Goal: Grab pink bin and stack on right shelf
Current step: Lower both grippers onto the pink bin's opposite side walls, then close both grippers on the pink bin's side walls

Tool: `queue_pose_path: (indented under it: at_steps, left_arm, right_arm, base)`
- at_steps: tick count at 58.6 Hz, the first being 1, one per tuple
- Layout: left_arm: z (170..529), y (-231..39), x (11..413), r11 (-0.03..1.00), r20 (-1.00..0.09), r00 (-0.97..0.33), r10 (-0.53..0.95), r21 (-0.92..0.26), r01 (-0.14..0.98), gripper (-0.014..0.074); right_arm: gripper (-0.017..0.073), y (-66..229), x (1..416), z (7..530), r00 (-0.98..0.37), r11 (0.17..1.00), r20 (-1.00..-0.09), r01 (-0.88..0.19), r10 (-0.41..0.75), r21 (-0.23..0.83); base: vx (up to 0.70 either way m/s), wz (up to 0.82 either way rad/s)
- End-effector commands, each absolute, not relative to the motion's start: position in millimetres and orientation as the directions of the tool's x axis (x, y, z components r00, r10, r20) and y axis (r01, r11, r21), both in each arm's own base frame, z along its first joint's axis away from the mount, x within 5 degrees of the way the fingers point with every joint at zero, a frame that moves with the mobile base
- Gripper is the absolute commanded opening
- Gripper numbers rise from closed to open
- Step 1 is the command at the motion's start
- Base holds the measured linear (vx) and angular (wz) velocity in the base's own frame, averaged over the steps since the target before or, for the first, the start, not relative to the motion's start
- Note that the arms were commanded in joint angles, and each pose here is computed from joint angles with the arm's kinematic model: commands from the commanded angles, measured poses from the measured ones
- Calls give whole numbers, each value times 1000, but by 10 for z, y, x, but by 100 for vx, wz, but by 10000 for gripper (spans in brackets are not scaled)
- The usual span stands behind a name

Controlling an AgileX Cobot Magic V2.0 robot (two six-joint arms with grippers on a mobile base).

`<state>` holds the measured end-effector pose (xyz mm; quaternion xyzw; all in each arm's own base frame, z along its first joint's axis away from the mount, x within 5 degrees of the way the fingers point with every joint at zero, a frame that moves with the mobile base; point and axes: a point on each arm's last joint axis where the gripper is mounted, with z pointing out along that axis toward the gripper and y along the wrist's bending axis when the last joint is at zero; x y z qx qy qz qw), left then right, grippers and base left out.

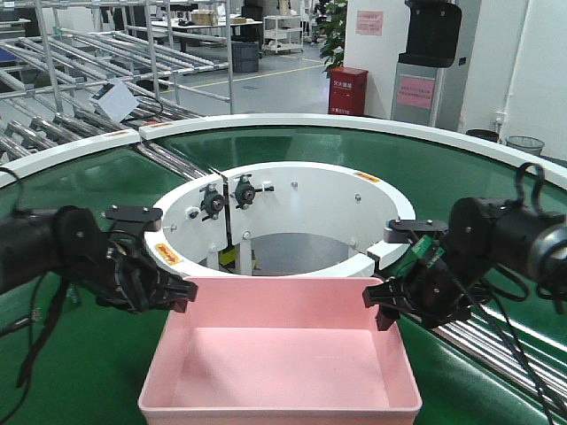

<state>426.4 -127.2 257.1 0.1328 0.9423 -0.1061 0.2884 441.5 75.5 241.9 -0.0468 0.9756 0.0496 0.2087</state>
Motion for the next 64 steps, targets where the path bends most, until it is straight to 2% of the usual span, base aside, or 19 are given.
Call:
queue_pose_path:
  at_steps: [1,17,26,31,35,43,47,58,64]
  left_arm:
    - [2846,-1367,4309,935,-641,-754,144,-162,316,523]
    - [2487,-1416,4418,940,-572,-809,134,-184,285,523]
    - [2406,-1420,4418,942,-538,-832,132,-192,274,494]
    - [2401,-1419,4408,942,-528,-838,136,-194,274,415]
    - [2398,-1418,4395,942,-516,-845,140,-195,275,316]
    - [2426,-1411,4342,940,-484,-861,155,-197,280,79]
    - [2495,-1398,4316,937,-493,-852,175,-181,297,-12]
    - [2940,-1341,4188,934,-589,-786,189,-141,330,-6]
    - [3401,-1284,3991,929,-675,-718,170,-132,344,-5]
  right_arm:
    - [512,781,4454,2703,-861,991,-507,-105,-45,89]
    - [452,822,4555,2414,-882,992,-471,-80,-26,94]
    - [358,831,4556,2355,-894,992,-448,-75,-21,104]
    - [300,838,4547,2351,-899,991,-437,-73,-16,114]
    - [238,849,4541,2350,-902,989,-431,-72,-10,128]
    - [20,850,4521,2372,-906,989,-422,-76,-14,129]
    - [-15,845,4495,2456,-900,988,-436,-86,-23,126]
    - [-13,821,4294,3058,-833,983,-553,-116,-19,141]
    - [-11,794,4116,3422,-784,980,-619,-152,-38,131]
  base:
    - [0,0]
    - [0,0]
    - [0,0]
    - [0,0]
    - [0,0]
    - [0,0]
    - [0,0]
    - [0,0]
    - [0,0]
